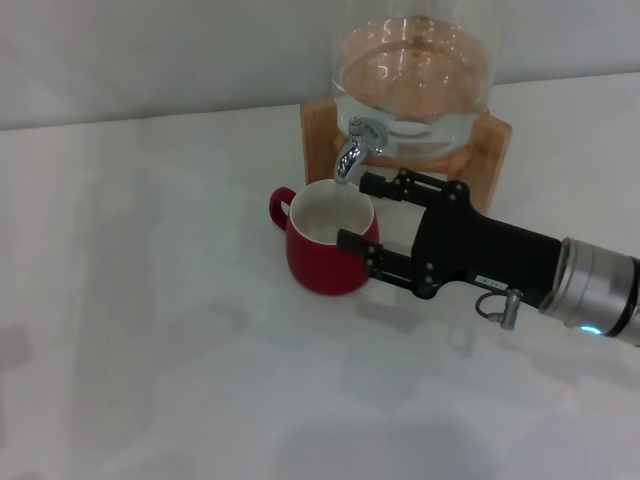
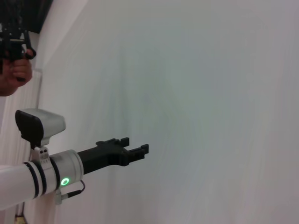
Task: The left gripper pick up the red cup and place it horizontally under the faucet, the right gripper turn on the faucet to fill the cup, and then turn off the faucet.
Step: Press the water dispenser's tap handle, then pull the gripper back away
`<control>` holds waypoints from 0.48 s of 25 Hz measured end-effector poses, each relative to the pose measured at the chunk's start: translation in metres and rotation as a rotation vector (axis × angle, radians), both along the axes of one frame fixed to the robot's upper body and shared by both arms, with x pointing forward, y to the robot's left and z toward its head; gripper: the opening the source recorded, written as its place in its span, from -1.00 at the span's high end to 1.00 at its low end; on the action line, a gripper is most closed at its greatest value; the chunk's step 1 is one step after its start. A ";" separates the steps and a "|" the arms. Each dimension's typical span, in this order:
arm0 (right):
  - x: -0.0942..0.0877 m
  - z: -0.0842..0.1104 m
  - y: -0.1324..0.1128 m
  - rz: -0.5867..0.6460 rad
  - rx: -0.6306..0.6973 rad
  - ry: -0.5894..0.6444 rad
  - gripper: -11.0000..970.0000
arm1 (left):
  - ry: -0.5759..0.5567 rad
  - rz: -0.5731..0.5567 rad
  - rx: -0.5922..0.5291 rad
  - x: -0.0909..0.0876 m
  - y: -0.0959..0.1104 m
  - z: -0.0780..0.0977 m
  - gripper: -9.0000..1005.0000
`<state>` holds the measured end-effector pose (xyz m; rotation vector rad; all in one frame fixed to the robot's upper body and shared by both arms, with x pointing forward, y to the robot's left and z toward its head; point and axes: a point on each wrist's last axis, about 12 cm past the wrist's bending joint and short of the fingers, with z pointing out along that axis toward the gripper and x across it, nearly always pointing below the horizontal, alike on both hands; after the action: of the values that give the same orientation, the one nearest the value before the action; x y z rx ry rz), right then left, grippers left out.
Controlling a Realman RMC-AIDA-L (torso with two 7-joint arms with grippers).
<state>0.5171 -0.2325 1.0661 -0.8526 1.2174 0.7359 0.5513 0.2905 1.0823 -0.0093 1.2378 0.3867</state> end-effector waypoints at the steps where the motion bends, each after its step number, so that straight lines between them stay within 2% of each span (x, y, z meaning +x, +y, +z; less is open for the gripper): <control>1: 0.001 0.000 0.001 0.003 -0.003 0.000 -0.31 | 0.002 -0.003 0.004 0.000 0.000 0.000 -0.52; 12: 0.009 0.002 0.008 0.013 -0.026 0.002 -0.31 | 0.004 -0.007 0.010 0.000 0.000 -0.001 -0.51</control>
<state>0.5259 -0.2242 1.0679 -0.8815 1.2261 0.7328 0.5509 0.2904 1.0814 0.0044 1.2392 0.3865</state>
